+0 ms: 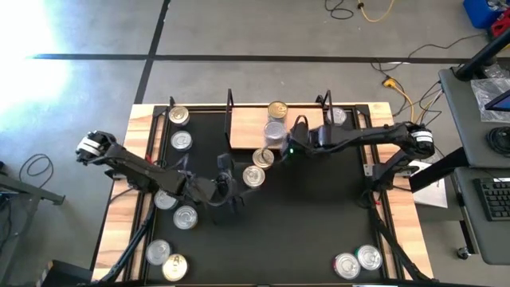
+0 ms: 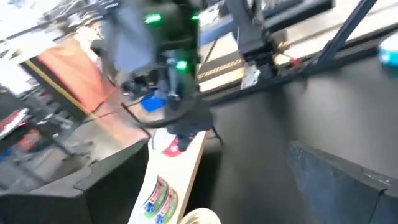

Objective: Stack canned seafood by type on shelf
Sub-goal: Put the red tuna can on the shelf

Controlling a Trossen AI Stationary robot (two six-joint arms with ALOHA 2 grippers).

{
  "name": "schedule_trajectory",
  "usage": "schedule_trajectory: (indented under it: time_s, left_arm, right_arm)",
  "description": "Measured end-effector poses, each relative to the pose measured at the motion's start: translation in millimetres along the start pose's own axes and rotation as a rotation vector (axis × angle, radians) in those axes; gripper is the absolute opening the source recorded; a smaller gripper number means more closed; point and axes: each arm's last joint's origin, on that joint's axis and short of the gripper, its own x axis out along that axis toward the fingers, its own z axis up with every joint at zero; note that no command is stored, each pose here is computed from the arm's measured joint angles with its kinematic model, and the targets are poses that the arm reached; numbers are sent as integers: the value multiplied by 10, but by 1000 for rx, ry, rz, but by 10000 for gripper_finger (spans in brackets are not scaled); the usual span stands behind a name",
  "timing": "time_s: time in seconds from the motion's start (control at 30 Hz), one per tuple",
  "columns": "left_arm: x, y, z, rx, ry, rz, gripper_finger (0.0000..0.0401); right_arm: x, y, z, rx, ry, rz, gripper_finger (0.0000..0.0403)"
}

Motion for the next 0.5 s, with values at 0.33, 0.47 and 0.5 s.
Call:
schedule_trajectory:
  time_s: [0.33,0.47,0.5]
  left_arm:
    - [-54,474,-441,-226,-107,-45,367]
    - [43,621,-419,-242,-76,-45,367]
    - [98,668,-379,-240,-56,-69,367]
  right_arm:
    - [287,83,-519,157,-257,-86,398]
    - [446,69,-623,216,-334,-55,398]
    - [468,57,-638,209,-342,-61,398]
